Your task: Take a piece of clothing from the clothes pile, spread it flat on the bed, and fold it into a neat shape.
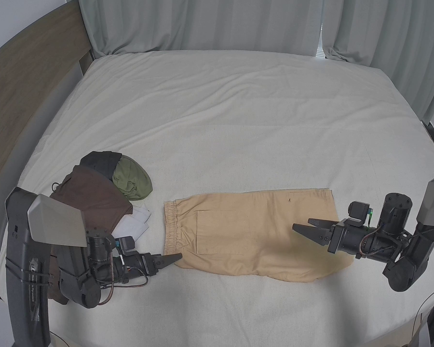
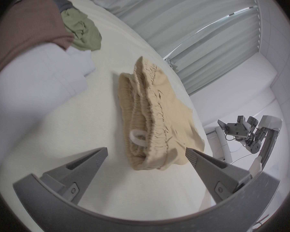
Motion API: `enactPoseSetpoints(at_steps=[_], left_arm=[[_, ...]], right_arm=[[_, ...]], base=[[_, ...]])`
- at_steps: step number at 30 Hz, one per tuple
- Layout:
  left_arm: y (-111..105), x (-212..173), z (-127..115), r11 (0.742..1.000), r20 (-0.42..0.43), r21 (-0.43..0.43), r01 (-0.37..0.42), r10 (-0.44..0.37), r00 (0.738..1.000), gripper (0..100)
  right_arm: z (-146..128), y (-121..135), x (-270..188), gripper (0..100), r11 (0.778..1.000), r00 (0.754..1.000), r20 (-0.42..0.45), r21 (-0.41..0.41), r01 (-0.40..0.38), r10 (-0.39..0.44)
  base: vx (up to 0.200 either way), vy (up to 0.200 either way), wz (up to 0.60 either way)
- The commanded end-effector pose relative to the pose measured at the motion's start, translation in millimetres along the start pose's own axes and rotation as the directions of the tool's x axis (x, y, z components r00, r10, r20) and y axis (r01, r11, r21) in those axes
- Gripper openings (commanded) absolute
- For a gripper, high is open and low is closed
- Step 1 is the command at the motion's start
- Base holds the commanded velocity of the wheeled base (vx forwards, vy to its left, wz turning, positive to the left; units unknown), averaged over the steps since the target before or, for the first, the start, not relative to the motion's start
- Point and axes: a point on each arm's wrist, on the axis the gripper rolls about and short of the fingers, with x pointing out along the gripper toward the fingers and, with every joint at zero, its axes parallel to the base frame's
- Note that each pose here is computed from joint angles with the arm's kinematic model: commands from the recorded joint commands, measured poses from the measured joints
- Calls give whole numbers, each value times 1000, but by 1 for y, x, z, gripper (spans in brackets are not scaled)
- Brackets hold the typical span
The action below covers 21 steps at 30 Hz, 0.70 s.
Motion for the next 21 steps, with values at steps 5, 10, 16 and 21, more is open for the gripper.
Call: enactPoseSetpoints(at_steps=[5, 10, 16, 21], left_arm=[[-11, 19, -10, 995, -39, -95, 39, -43, 998, 100], [-14, 29, -3, 990, -4, -128, 55, -56, 998, 100], [-15, 38, 7, 983, 32, -163, 81, -77, 997, 100], [-15, 44, 14, 976, 59, -194, 103, -93, 994, 100]], right_arm=[[2, 0, 0, 100, 1000, 1000, 7, -4, -1, 1], [1, 1, 0, 100, 1000, 1000, 5, -3, -2, 2], [0, 0, 1, 100, 1000, 1000, 1, -1, 0, 0], [0, 1, 1, 100, 1000, 1000, -1, 0, -1, 1]], base=[[0, 0, 0], [0, 0, 0], [0, 0, 0], [0, 0, 0]])
